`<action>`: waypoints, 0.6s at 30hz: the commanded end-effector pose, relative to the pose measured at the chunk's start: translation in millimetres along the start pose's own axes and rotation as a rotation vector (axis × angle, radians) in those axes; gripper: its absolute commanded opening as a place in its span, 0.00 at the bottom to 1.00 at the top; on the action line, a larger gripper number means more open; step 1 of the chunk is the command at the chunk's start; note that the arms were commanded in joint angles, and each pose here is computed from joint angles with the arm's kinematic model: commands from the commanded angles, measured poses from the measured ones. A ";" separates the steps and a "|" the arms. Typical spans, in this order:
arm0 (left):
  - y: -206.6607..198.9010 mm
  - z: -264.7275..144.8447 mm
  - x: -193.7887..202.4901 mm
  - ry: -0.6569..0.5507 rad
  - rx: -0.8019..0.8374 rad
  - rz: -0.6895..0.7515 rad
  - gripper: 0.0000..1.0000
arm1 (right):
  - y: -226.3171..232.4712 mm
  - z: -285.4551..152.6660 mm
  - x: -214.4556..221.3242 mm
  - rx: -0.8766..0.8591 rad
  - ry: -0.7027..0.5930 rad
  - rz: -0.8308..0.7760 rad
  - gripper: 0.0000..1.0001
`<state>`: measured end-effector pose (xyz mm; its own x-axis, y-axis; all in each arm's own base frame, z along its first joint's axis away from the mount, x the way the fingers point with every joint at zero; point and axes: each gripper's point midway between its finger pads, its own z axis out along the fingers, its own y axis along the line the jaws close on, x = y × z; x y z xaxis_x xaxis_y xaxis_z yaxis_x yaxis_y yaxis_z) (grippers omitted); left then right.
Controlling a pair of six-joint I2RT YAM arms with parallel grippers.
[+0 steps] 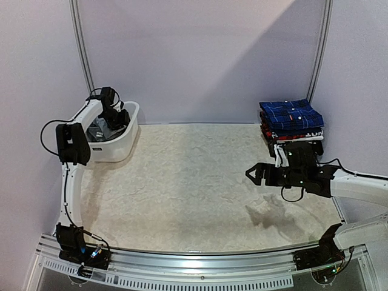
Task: Fold and stack the mixed laundry pile
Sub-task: Pick up the rectangle-folded T-shirt from the bin.
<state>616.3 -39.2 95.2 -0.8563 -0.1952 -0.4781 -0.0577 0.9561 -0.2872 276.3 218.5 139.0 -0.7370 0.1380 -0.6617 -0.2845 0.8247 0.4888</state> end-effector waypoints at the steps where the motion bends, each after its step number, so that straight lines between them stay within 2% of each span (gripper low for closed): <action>1: -32.3 22.2 14.7 0.058 0.243 0.070 0.51 | 6.8 5.2 -7.4 0.003 0.006 -0.016 0.99; 5: -37.1 25.8 17.8 0.051 0.286 0.197 0.56 | 10.2 11.8 -9.6 0.002 0.026 -0.022 0.99; 10: -27.7 22.8 7.0 -0.037 0.316 0.296 0.60 | 12.5 20.6 -12.3 0.009 0.047 -0.039 0.99; 14: -14.3 16.6 -1.8 -0.085 0.309 0.295 0.61 | 15.6 26.0 -15.2 0.015 0.071 -0.047 0.99; 18: -5.7 1.7 -2.8 -0.107 0.380 0.291 0.61 | 16.4 29.2 -14.8 0.013 0.078 -0.057 0.99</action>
<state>620.9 -55.0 61.7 -0.8175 0.0158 -0.5758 0.2951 0.8699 -0.3952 302.5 239.3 140.5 -0.7591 0.0844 -0.6454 -0.2936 0.8406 0.4552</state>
